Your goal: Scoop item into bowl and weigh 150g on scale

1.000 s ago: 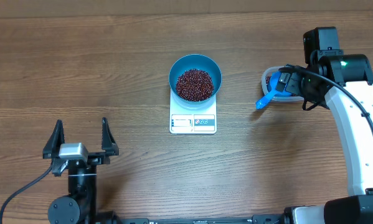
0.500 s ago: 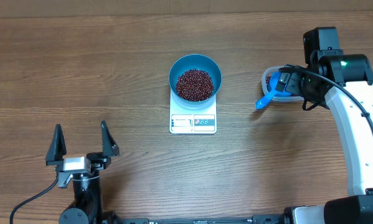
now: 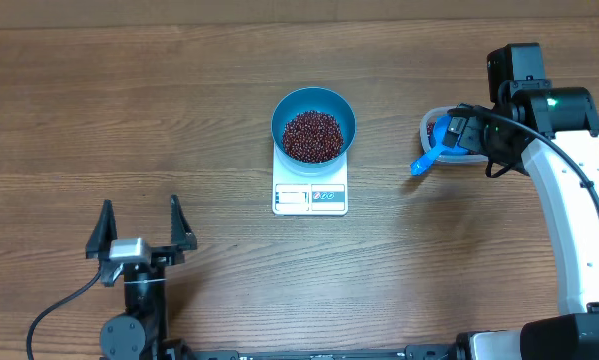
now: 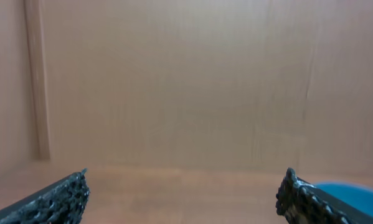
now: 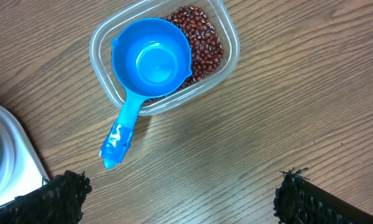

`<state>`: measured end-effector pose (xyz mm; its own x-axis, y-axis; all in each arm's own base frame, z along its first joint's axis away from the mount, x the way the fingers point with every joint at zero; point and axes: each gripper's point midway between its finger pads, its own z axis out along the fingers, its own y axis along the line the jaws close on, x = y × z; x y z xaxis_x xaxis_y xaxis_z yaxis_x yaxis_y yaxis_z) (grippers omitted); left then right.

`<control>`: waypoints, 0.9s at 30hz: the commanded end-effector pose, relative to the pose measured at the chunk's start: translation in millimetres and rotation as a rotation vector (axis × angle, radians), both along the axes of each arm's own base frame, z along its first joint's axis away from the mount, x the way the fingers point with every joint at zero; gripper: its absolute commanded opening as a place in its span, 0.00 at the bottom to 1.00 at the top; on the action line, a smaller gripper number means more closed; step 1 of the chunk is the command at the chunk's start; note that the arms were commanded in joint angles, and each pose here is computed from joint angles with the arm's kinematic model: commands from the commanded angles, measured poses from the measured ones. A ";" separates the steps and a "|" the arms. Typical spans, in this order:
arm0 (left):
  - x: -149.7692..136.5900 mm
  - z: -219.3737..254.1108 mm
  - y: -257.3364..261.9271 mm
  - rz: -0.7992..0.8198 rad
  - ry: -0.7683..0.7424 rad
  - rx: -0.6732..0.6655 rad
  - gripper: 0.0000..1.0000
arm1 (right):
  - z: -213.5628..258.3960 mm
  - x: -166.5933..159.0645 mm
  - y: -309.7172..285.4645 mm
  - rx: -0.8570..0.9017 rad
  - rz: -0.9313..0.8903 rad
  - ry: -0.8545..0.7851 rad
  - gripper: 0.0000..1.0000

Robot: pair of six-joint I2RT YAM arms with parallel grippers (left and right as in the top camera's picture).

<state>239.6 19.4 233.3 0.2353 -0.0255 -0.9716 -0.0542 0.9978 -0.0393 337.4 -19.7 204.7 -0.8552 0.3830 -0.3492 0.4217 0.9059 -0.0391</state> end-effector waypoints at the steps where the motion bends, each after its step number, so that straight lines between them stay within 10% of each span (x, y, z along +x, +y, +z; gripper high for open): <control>1: 1.7 -12.5 3.3 0.013 0.046 -0.018 1.00 | 10.1 6.5 -1.0 -0.004 0.007 -0.034 1.00; 11: 5.9 -75.2 -3.9 -0.030 0.301 -0.049 1.00 | 10.3 6.6 -1.0 -0.004 0.007 -0.034 1.00; 27: 5.8 -76.2 -2.2 -0.019 0.306 -0.038 0.99 | 10.2 6.6 -1.0 -0.004 0.007 -0.034 1.00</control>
<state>245.8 17.9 156.8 -0.0741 -0.0628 -0.9953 -0.0561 0.9967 -0.0587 337.9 -19.6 205.8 -0.8542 0.3831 -0.3516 0.4217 0.9059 -0.0374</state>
